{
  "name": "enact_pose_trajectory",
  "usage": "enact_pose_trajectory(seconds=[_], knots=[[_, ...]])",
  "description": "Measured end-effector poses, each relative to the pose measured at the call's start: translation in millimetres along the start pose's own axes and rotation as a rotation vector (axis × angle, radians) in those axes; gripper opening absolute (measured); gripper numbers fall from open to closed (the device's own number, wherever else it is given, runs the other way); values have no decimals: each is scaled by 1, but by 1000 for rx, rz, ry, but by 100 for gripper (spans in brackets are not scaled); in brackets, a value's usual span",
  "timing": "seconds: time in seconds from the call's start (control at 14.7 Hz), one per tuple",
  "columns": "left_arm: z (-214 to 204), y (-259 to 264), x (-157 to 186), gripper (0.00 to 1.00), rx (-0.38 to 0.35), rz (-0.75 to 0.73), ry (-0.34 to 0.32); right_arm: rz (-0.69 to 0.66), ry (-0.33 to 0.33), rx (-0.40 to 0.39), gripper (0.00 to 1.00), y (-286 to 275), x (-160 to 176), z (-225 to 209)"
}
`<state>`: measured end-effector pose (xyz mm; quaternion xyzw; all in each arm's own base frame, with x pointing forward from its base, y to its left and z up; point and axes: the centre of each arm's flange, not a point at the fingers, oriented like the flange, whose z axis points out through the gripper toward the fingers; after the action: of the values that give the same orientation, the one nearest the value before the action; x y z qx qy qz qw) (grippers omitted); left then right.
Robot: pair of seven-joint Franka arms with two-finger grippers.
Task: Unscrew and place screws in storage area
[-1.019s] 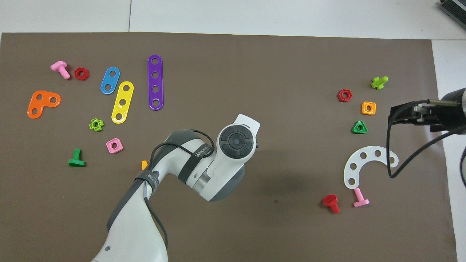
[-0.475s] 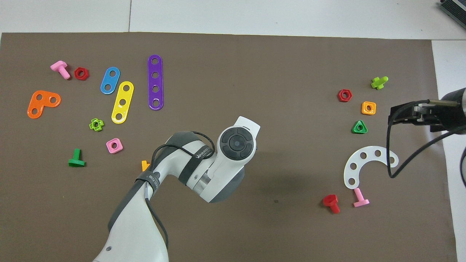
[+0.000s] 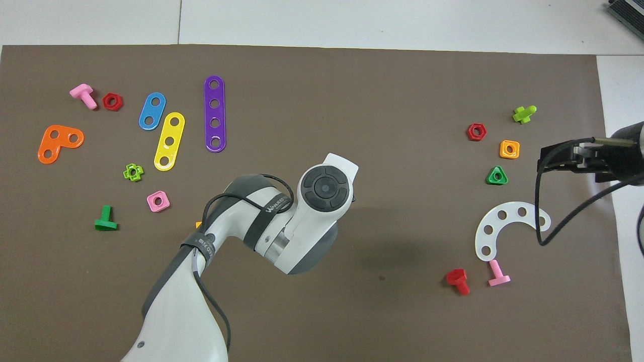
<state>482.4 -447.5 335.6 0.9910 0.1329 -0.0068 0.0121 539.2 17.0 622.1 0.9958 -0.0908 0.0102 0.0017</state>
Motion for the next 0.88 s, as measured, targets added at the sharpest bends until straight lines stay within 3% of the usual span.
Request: enact_pose_trajectory(seconds=[0.41,0.68,0.88], knots=[[-70,-21,60,47,9,-67,-51,-8,3,1,100,-4,-1,0],[-101,-85,119,47,5,41,-72,-51,21,6,99,-28,-2,14],[-92,-148,165,47,7,196,-101,-85,64,22,99,-71,-8,43]])
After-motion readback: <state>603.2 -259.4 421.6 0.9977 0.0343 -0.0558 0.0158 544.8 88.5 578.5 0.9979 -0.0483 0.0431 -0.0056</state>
